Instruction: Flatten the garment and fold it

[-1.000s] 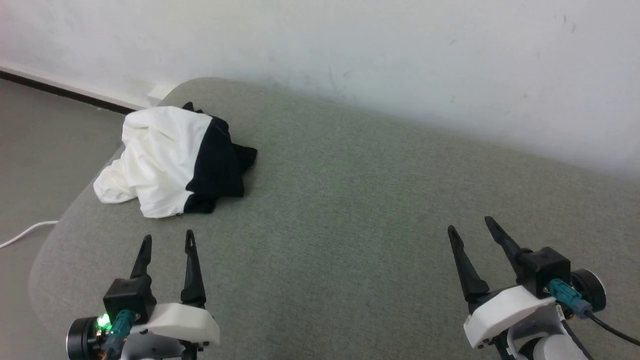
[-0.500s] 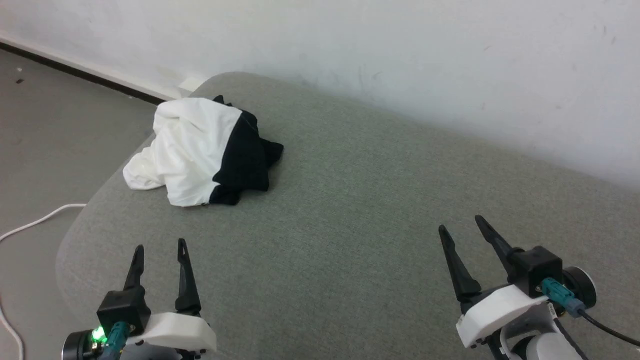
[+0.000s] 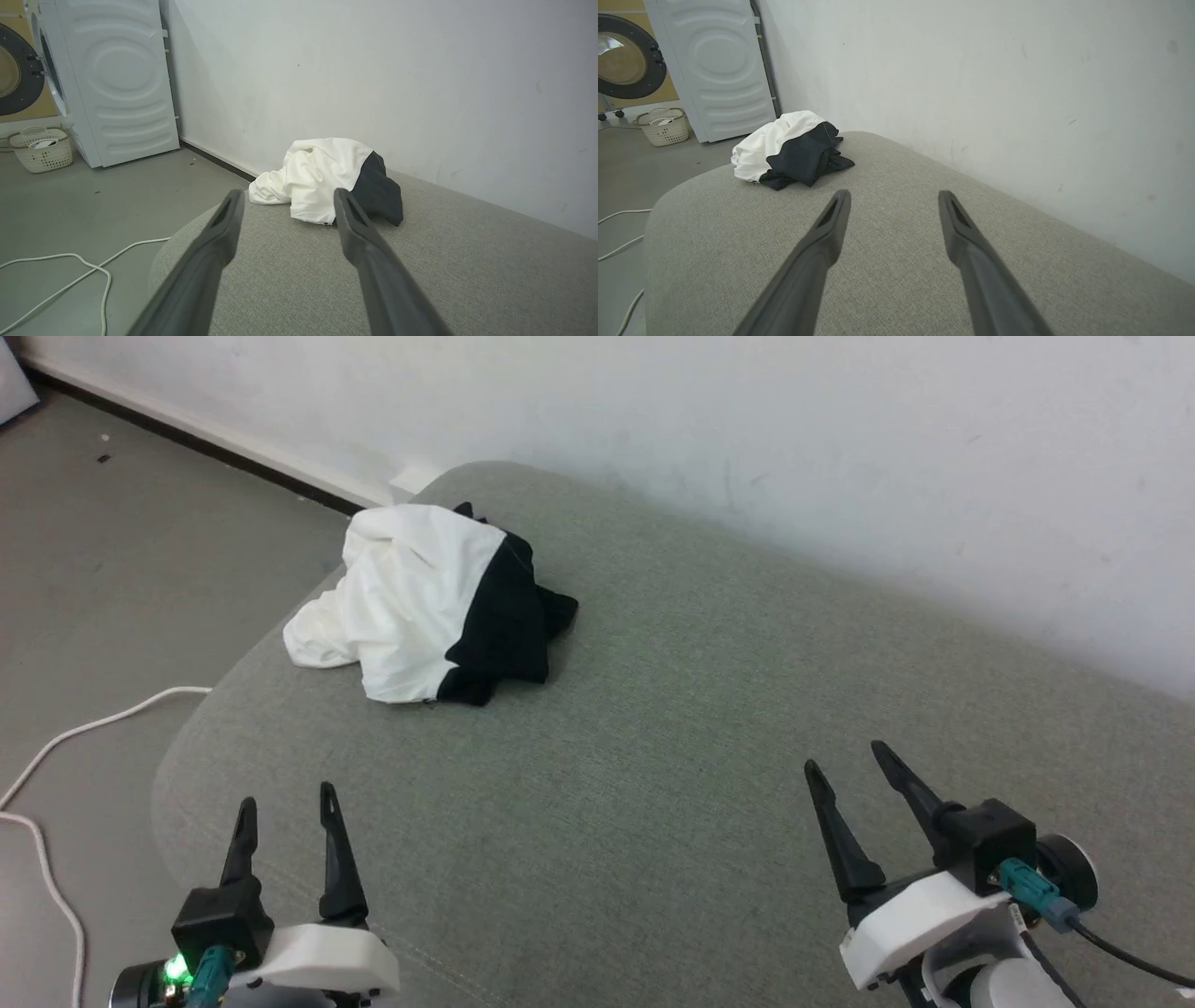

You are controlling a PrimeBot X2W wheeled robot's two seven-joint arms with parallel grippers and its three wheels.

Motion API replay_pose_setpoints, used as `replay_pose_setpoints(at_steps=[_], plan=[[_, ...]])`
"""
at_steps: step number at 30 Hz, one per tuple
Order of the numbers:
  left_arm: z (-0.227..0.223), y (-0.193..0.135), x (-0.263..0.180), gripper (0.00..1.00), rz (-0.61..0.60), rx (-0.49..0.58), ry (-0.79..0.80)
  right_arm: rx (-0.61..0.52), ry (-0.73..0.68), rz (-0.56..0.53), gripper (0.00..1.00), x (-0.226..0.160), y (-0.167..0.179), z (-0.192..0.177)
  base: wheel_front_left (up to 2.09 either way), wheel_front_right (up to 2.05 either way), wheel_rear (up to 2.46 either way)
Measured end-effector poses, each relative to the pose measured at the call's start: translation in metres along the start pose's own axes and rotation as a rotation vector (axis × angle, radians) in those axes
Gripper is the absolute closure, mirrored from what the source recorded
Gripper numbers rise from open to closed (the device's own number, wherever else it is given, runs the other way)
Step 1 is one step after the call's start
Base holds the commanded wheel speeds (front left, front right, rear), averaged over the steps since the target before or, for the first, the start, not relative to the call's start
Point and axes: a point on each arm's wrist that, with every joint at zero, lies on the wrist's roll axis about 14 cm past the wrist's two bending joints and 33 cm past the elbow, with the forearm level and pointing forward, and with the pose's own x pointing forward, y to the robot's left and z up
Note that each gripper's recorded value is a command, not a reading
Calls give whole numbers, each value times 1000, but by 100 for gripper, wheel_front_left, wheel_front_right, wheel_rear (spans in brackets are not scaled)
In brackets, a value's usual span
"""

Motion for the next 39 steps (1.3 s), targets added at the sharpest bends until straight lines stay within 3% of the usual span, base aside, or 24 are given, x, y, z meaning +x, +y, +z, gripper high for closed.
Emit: replay_pose_setpoints(at_steps=[21, 28, 35, 39], plan=[[6, 52, -13, 0, 169, 5, -23, 26, -8, 135, 0, 26, 40, -3, 0, 0, 0], [26, 39, 53, 0, 85, -18, -41, 13, -10, 130, 0, 41, 30, -4, 0, 0, 0], [42, 1, 139, 0, -2, -37, 16, 0, -15, 82, 0, 58, 2, -10, 0, 0, 0], [36, -26, 185, 0, -55, 13, 94, 7, -21, 30, 0, 65, -25, -18, 0, 0, 0]])
